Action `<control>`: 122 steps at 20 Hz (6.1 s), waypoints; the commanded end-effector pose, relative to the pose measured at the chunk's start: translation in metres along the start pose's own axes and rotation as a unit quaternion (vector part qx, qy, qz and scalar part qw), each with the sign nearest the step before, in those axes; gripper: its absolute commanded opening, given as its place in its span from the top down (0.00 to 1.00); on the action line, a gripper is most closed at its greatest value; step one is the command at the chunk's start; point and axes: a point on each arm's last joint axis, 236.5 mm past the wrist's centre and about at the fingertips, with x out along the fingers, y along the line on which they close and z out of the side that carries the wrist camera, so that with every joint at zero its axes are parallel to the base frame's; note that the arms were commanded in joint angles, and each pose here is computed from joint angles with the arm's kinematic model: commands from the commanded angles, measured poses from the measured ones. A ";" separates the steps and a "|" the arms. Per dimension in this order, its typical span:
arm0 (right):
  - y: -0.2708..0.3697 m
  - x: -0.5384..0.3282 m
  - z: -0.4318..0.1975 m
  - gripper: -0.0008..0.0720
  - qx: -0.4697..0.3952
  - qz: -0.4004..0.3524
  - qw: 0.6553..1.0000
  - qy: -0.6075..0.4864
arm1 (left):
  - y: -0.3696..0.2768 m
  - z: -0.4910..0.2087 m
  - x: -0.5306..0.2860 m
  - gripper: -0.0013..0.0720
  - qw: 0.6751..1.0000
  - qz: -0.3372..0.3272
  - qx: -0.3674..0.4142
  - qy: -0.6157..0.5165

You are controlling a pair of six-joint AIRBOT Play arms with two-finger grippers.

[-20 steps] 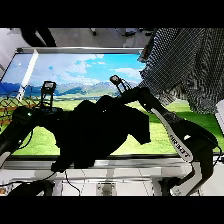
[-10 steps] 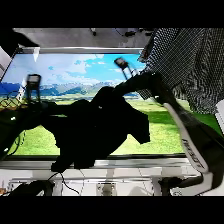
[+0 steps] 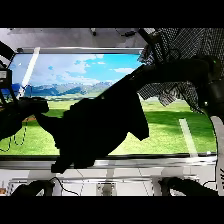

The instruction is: Fold the clothes and pants, and hang the long-sleeved shirts on hangers.

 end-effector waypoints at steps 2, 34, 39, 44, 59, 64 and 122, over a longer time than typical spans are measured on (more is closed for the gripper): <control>0.009 -0.007 -0.009 0.95 -0.001 0.013 1.000 0.018 | 0.002 -0.004 -0.008 0.57 1.000 -0.008 0.025 0.005; 0.011 -0.007 -0.009 0.95 0.013 0.017 1.000 0.020 | 0.241 -0.232 0.101 0.48 0.926 0.056 -0.273 0.256; 0.011 -0.007 -0.010 0.95 0.013 0.016 1.000 0.020 | 0.228 -0.219 0.107 0.90 0.932 0.024 -0.269 0.240; 0.011 -0.007 -0.009 0.95 0.013 0.016 1.000 0.020 | 0.228 -0.191 0.078 0.95 0.945 0.039 -0.237 0.220; -0.073 0.010 -0.033 0.96 0.031 -0.136 0.988 0.058 | 0.011 -0.053 -0.077 0.95 0.970 -0.202 0.112 0.074; -0.090 0.002 -0.038 0.95 0.090 -0.126 0.987 0.039 | -0.066 -0.083 -0.106 0.95 0.910 -0.346 0.190 0.126; 0.045 -0.060 0.000 0.29 -0.417 -0.039 0.907 0.048 | -0.197 -0.078 0.020 0.95 0.809 -0.479 0.339 0.046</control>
